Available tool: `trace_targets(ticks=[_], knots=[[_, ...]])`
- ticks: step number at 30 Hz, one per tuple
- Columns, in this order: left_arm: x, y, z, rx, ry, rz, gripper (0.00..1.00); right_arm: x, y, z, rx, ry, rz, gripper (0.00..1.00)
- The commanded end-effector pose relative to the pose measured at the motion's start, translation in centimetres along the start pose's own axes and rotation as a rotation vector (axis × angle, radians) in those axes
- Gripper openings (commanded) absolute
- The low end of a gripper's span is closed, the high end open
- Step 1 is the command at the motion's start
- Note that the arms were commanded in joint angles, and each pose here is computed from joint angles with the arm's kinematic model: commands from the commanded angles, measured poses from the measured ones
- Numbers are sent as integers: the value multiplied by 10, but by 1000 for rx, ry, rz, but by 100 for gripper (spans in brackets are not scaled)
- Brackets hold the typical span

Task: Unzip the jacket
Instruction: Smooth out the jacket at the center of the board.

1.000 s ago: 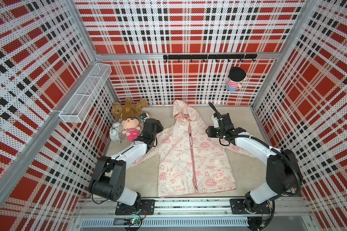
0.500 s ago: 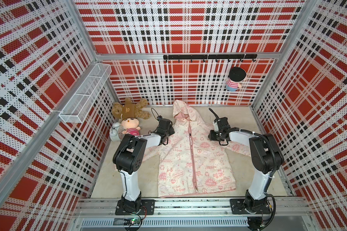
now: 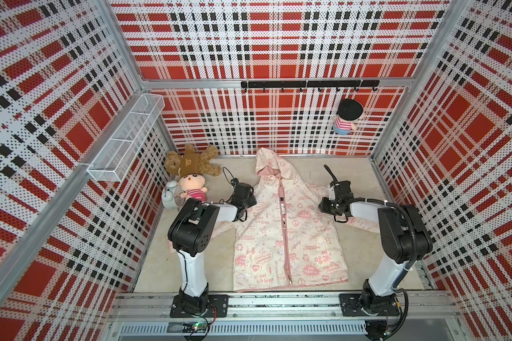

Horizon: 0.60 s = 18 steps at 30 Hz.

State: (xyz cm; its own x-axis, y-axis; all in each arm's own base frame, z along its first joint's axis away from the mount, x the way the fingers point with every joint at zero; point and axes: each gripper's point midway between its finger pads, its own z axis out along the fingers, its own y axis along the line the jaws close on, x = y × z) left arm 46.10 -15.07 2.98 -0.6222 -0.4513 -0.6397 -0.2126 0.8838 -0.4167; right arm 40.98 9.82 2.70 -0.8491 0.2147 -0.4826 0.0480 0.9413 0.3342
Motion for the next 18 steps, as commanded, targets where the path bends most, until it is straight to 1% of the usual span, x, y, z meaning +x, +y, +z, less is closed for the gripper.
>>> trace_targets(ticks=[1,4,7,10,13,16,17,18], knots=[[17,18,-8,-49,30,13,44,22,-16,-4,54,56,10,31],[5,13,-17,-38,-11,24,44,16,-15,-12,62,40,-4,31],[-14,2,-32,-18,-77,45,45,5,-11,-22,63,18,-21,31],[-40,-12,-53,5,-169,64,51,-14,-4,-35,50,-19,-47,33],[-72,-32,-79,43,-276,82,67,-39,16,-51,-9,-82,-102,40],[-104,-49,-96,65,-367,91,86,-64,43,-63,-117,-152,-168,50],[-117,-59,-99,77,-392,94,100,-72,52,-66,-150,-170,-189,52],[-126,-65,-97,78,-399,105,98,-77,57,-67,-172,-178,-200,53]])
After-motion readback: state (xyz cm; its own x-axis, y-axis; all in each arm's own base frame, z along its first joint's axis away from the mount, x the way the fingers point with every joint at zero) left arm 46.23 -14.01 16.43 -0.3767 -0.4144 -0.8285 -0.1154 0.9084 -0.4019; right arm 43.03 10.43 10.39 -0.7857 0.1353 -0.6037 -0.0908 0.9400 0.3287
